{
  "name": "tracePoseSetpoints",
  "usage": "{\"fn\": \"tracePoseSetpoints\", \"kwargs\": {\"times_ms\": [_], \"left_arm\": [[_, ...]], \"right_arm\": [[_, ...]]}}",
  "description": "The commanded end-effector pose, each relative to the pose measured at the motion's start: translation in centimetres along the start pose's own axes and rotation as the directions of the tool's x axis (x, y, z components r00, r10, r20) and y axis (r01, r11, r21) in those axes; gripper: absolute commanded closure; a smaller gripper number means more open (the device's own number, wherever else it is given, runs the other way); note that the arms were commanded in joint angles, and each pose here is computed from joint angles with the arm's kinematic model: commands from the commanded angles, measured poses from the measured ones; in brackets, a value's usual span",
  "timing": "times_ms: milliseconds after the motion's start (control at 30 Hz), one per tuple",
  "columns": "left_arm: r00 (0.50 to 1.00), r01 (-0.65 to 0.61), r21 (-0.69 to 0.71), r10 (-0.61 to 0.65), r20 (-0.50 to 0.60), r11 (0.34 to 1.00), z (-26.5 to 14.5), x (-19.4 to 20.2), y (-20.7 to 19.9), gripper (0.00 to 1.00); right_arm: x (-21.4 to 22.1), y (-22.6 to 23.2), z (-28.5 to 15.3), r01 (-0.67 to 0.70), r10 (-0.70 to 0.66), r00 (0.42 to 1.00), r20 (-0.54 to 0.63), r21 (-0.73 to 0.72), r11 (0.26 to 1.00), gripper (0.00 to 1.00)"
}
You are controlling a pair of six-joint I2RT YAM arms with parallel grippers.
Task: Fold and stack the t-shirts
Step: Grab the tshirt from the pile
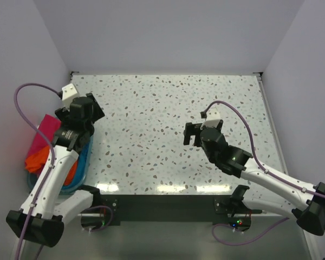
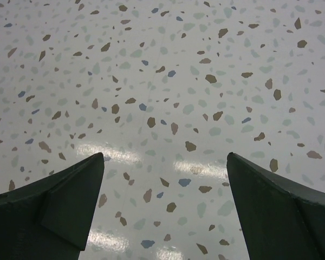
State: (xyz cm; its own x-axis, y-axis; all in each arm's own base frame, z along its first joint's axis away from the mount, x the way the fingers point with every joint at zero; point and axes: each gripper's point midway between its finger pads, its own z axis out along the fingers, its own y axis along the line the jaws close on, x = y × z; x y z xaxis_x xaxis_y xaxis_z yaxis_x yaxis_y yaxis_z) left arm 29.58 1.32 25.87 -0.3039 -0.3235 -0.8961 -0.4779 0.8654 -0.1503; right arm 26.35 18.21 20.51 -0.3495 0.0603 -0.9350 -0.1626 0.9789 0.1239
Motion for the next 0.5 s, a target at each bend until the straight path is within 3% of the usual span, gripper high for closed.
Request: {"fn": "tracePoseSetpoints", "kwargs": {"times_ms": [0, 233, 467], "left_arm": [[1.000, 0.023, -0.294, -0.022, 0.007, 0.956, 1.1, -0.8, 5.2, 0.00], [0.990, 0.126, -0.579, -0.137, 0.024, 0.806, 4.0, 0.0, 13.8, 0.06], [0.962, 0.213, -0.690, -0.274, 0.023, 0.691, 4.7, 2.2, 19.7, 0.16]], "right_arm": [[-1.4, 1.3, -0.3, -0.006, 0.007, 1.000, 0.010, -0.057, 0.998, 0.01], [-1.0, 1.3, -0.6, -0.002, 0.002, 1.000, 0.000, -0.073, 0.997, 0.01], [-0.7, 1.2, -0.8, 0.002, -0.003, 1.000, -0.005, -0.079, 0.997, 0.01]]}}
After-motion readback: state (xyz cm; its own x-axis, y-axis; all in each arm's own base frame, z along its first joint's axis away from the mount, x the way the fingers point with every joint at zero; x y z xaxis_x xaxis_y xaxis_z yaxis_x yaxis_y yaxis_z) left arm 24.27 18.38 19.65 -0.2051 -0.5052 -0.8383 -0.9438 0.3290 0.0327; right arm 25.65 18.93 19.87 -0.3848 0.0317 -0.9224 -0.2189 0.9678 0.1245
